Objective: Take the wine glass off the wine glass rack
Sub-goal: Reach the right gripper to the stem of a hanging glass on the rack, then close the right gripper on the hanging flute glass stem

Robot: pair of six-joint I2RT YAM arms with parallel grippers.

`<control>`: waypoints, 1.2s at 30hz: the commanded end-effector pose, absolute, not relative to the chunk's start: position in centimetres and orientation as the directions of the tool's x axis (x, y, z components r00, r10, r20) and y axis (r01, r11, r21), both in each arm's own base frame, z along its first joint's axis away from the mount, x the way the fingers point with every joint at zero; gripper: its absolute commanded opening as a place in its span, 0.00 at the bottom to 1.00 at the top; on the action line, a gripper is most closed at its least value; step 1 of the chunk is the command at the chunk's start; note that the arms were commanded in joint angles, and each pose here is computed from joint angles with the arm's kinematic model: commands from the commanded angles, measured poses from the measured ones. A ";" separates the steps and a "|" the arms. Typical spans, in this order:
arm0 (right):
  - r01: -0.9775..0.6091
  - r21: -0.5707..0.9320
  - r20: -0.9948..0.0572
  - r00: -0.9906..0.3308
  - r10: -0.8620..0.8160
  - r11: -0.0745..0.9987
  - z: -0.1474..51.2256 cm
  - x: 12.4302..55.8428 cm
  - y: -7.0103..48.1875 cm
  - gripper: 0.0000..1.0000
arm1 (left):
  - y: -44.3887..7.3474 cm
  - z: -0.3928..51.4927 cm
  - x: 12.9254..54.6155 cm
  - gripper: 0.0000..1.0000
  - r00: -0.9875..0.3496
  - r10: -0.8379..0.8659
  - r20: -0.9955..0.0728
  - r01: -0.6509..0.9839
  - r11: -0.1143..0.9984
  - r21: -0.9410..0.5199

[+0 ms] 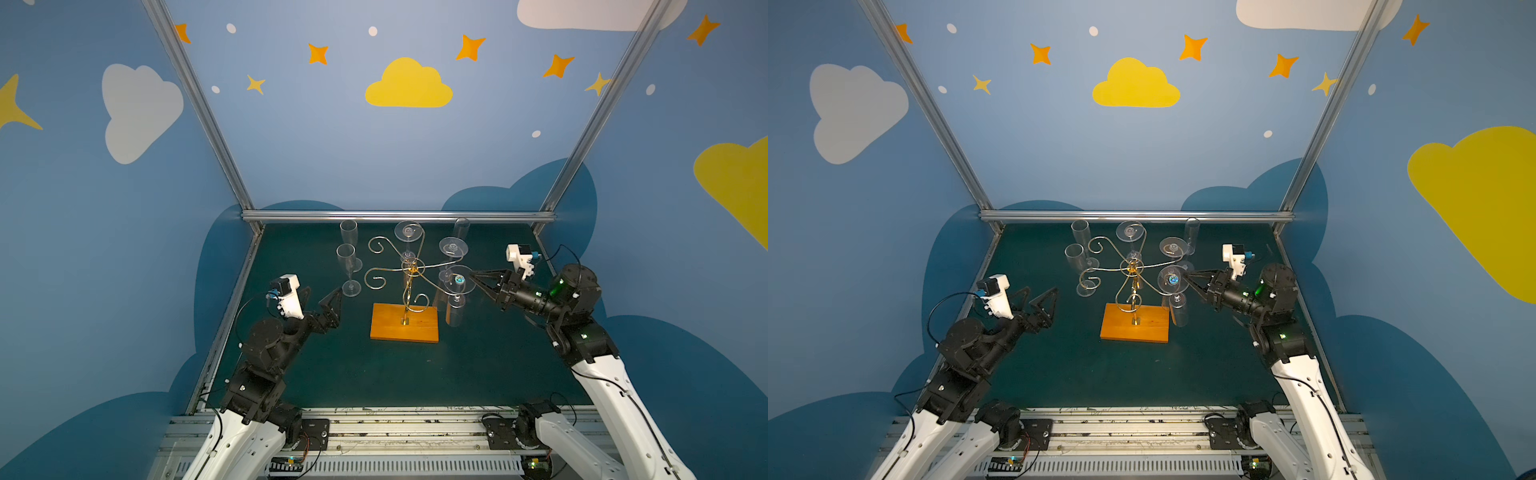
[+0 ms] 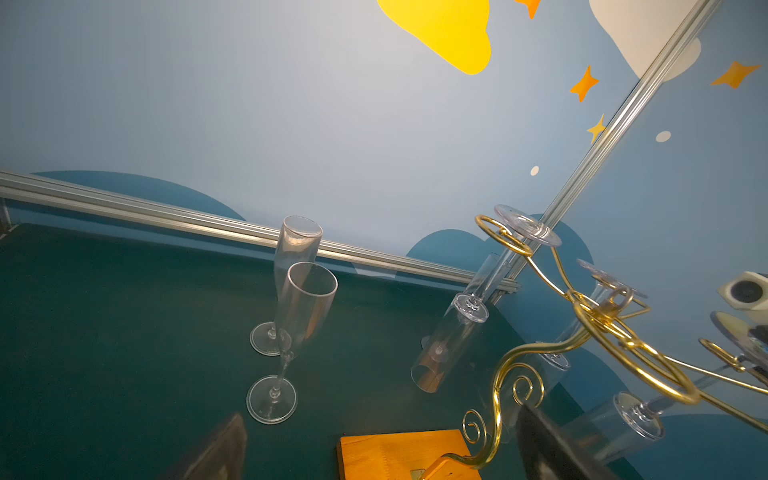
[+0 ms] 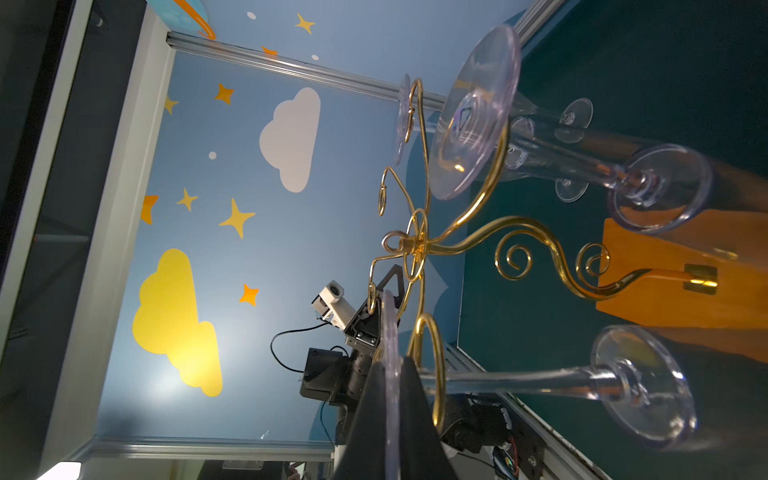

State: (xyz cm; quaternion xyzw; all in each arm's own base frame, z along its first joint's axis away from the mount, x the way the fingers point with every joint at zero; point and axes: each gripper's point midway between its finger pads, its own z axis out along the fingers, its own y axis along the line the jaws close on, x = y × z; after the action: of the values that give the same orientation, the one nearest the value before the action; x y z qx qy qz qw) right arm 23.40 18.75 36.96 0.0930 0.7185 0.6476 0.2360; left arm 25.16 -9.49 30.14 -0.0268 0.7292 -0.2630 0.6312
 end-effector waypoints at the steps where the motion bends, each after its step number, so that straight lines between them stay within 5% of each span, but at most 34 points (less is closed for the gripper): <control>1: -0.208 0.975 -0.219 -0.865 0.451 0.075 39.4 22.3 18.6 0.00 | -9.3 29.9 25.2 0.99 -0.200 -0.378 -0.904 0.283 0.861 -0.422; 19: -0.180 0.984 -0.157 -0.893 0.422 -0.014 41.2 22.8 21.2 0.00 | -9.2 29.8 25.1 0.99 -0.202 -0.380 -0.903 0.276 0.862 -0.424; 36: -0.150 0.988 -0.147 -0.797 0.586 0.044 41.5 27.2 18.8 0.00 | -8.5 30.8 24.6 0.99 -0.178 -0.373 -0.911 0.261 0.874 -0.409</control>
State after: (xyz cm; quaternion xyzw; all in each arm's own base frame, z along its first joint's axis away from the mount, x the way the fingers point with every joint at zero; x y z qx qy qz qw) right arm 27.48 19.96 39.11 0.1717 0.6843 0.6703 0.2303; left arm 25.01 -8.96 29.77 -0.0366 0.7327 -0.2535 0.6305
